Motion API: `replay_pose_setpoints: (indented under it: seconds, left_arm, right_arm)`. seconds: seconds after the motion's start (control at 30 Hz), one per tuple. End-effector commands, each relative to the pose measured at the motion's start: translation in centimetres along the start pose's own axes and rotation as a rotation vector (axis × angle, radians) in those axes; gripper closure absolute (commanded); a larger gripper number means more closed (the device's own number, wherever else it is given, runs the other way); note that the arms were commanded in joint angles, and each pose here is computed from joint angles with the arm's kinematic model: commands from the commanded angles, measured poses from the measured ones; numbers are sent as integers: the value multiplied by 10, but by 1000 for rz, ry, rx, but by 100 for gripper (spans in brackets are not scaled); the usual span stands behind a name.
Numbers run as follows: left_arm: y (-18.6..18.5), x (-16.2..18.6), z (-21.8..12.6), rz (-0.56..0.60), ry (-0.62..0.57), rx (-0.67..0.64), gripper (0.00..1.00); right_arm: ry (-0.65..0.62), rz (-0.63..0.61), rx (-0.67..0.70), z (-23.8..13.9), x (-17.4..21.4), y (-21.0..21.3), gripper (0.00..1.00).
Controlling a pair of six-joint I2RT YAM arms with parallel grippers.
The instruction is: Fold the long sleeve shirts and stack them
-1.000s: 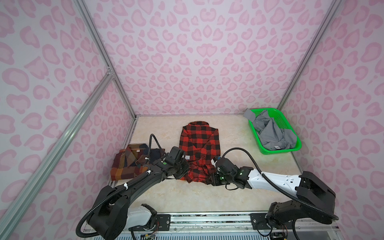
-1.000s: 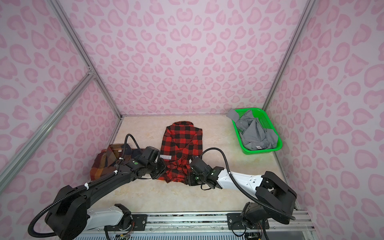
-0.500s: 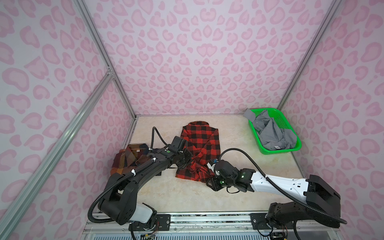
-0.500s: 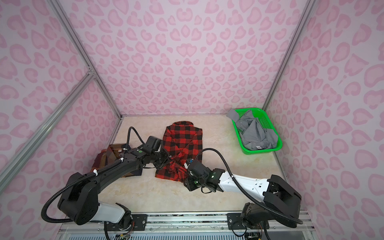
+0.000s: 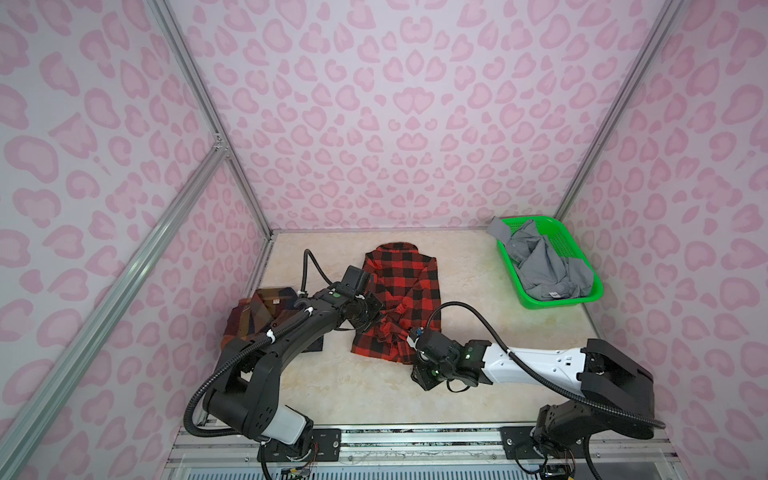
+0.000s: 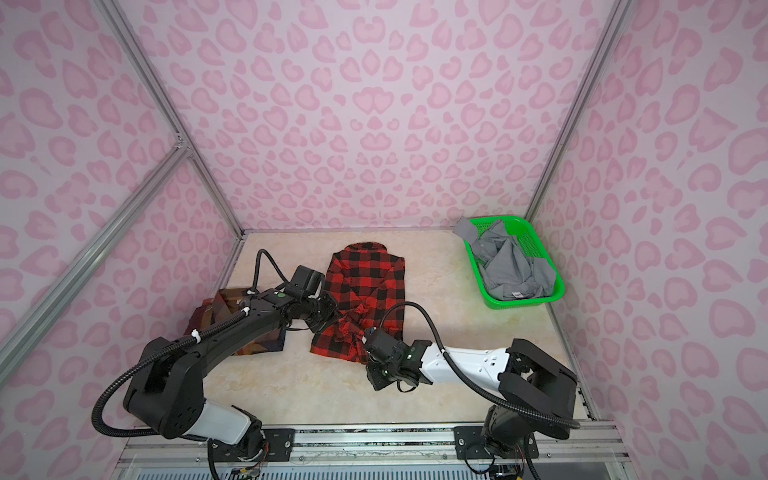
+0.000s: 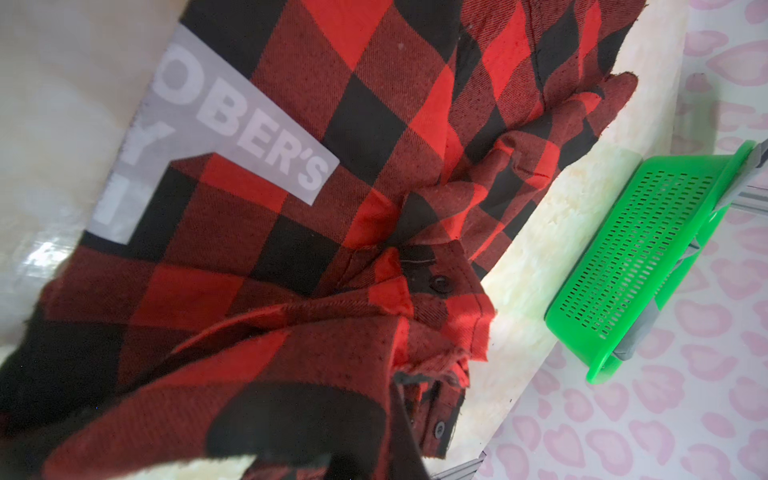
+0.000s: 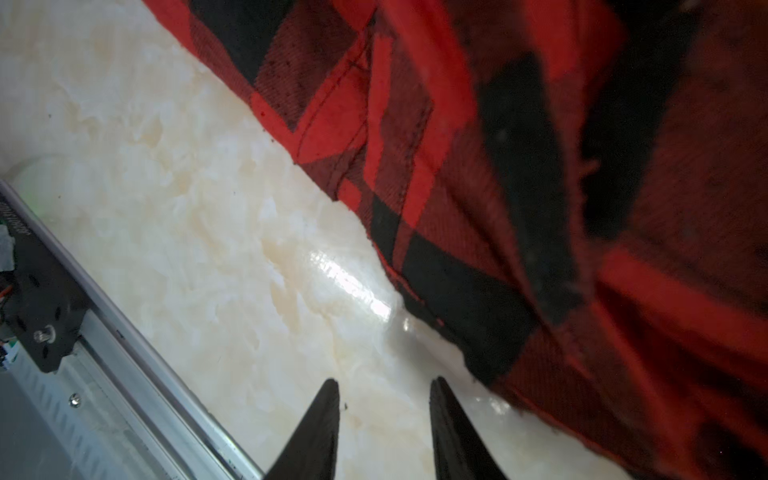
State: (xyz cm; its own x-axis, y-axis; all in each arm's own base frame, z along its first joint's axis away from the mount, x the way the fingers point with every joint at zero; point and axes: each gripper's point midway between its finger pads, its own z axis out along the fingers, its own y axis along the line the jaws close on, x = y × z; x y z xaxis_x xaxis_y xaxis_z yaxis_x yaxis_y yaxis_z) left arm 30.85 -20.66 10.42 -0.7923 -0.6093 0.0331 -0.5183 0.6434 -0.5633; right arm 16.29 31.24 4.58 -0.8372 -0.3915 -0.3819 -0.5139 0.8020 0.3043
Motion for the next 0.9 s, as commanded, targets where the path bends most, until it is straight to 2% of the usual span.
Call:
replay_pose_setpoints:
  seconds: [0.0,0.23,0.73,0.87]
  left_arm:
    - [0,-1,-2,8,-3,2,96]
    - [2,-1,-3,6,-2,7,96]
    - [8,-3,-6,-2,-10,10,96]
    - [7,-7,-7,-3,-15,11,86]
  right_arm:
    - [-34,-5,55,3,-13,-7,63]
    - [-57,6,129,14,-35,-26,62]
    - [-112,21,125,17,-91,-44,62]
    - [-125,14,130,12,-109,-48,62]
